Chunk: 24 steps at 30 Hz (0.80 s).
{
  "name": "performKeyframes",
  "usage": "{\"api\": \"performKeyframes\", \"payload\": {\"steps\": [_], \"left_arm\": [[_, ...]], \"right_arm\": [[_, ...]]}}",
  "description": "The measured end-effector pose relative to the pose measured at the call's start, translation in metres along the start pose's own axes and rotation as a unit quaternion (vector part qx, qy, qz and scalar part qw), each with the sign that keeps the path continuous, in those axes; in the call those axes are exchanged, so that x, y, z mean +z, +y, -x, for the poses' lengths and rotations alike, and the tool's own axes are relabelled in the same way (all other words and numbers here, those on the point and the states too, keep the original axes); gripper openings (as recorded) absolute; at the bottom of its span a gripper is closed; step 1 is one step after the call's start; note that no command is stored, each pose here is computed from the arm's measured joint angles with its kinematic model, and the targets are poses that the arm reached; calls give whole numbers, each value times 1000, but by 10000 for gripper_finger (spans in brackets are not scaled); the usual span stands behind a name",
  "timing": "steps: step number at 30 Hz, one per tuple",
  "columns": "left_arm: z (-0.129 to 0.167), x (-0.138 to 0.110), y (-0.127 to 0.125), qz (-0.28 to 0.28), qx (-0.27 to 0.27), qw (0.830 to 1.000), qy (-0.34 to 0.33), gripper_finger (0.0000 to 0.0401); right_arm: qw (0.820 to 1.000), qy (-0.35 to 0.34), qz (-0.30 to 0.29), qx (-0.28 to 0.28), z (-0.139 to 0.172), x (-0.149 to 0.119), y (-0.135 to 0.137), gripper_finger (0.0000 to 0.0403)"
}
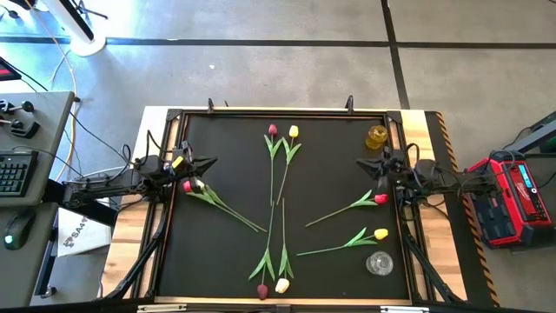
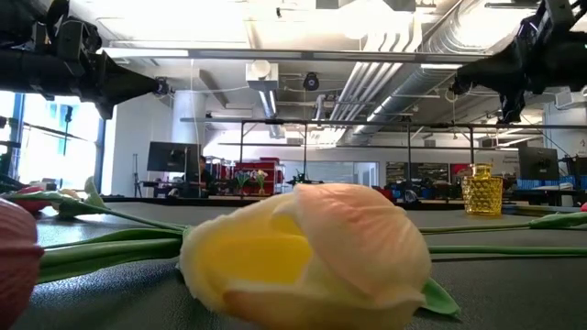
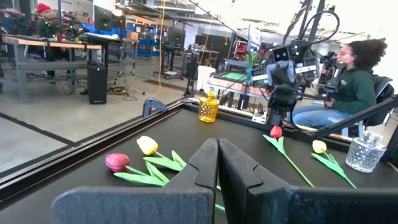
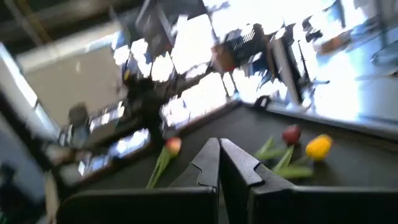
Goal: Sort flowers into vase by color
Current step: Put the top yellow flower into the yellow vase
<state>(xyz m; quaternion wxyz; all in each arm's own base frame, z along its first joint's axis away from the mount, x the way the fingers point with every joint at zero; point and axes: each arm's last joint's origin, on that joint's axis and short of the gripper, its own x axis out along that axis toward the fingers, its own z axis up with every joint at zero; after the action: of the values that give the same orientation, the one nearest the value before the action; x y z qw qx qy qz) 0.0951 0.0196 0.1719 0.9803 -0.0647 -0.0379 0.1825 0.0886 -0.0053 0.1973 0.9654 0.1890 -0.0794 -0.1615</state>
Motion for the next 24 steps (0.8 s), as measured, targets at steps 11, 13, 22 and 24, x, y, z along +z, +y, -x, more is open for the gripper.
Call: {"api": "performKeyframes", "payload": {"steps": [11,13,22,24], "left_arm": [[0,6,-1,7,-4,999,-31,0],[0,6,-1,8,-4,999,-33,0],[-4,2,0,32,20,999,-11,2],[-6,-1,0,36,27,999,4,6]], "right_arm": [[971,-149,-97,-161,2,19,-7,0],[966,-148,-110,-183,2,17,-9,0],[975,-115,-93,-168,-6,12,-9,24],[975,-117,-94,-167,-8,12,-9,35]]}}
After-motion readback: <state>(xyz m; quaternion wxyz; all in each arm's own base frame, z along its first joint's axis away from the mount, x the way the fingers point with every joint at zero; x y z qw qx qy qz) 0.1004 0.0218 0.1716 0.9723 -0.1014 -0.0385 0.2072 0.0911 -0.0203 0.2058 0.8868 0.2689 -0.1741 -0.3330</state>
